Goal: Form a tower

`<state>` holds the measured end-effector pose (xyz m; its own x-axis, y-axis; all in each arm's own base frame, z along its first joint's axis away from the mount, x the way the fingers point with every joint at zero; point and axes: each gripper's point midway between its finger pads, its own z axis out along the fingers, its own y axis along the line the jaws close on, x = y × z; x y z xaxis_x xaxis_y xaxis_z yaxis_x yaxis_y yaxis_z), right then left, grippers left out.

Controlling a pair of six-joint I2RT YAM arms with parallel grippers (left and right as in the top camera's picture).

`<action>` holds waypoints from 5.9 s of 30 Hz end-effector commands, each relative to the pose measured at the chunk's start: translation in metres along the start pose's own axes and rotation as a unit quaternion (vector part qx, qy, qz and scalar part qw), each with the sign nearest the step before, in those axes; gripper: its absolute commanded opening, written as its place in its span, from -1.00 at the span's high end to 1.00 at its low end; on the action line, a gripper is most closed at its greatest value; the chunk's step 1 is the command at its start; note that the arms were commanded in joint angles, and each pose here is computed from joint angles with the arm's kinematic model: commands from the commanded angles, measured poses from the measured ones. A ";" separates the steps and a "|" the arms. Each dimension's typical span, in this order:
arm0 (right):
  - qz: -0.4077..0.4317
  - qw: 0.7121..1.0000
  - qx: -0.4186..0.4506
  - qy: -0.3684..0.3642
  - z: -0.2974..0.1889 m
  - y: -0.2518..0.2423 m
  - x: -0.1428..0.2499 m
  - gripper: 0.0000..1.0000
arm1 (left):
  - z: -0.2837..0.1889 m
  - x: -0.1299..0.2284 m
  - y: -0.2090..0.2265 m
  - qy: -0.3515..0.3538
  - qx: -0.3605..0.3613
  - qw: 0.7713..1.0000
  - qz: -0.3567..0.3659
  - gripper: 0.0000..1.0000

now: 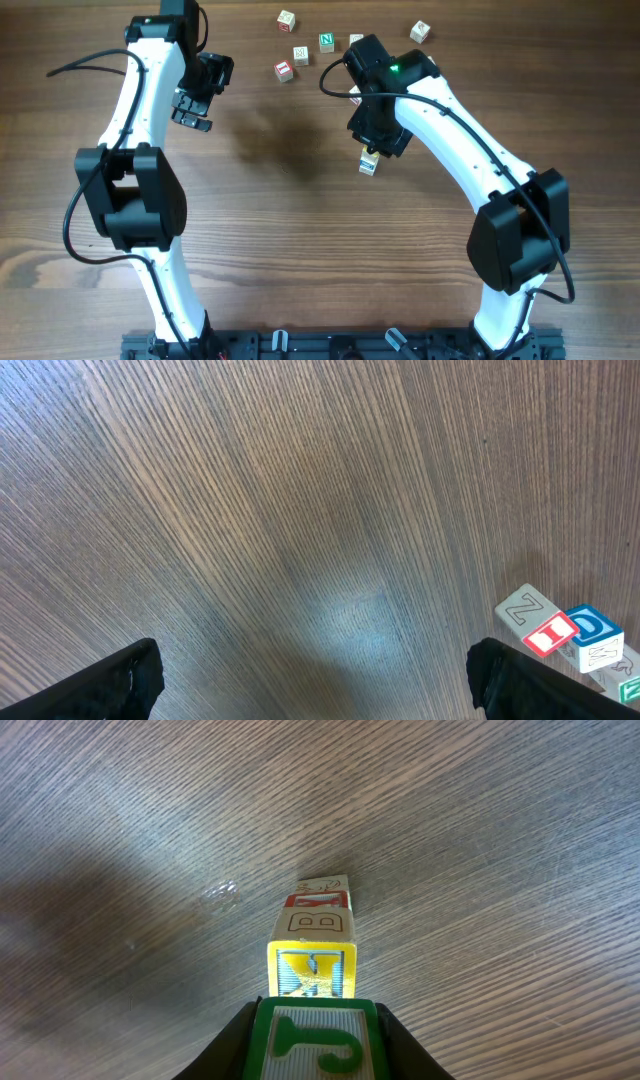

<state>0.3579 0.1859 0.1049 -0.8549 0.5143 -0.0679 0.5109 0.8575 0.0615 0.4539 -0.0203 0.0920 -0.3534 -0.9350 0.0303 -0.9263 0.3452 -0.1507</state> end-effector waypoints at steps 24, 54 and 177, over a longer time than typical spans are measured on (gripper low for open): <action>0.006 1.000 0.012 0.023 0.021 0.005 0.006 -0.04 | -0.012 -0.003 0.000 -0.009 0.010 1.000 0.005 -1.00; 0.003 0.999 0.010 0.048 0.030 0.005 0.006 0.91 | -0.012 -0.003 0.000 -0.009 0.010 1.000 0.005 -1.00; -0.627 0.774 -0.088 0.015 -0.013 0.017 0.004 -1.00 | -0.012 -0.003 0.000 -0.009 0.010 1.000 0.005 -1.00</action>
<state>0.3589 0.1938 0.1293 -0.6906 -0.7035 -0.1677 -0.7202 0.6901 0.0710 0.4539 -0.0203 0.0920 -0.3534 -0.9350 0.0303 -0.9263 0.3452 -0.1507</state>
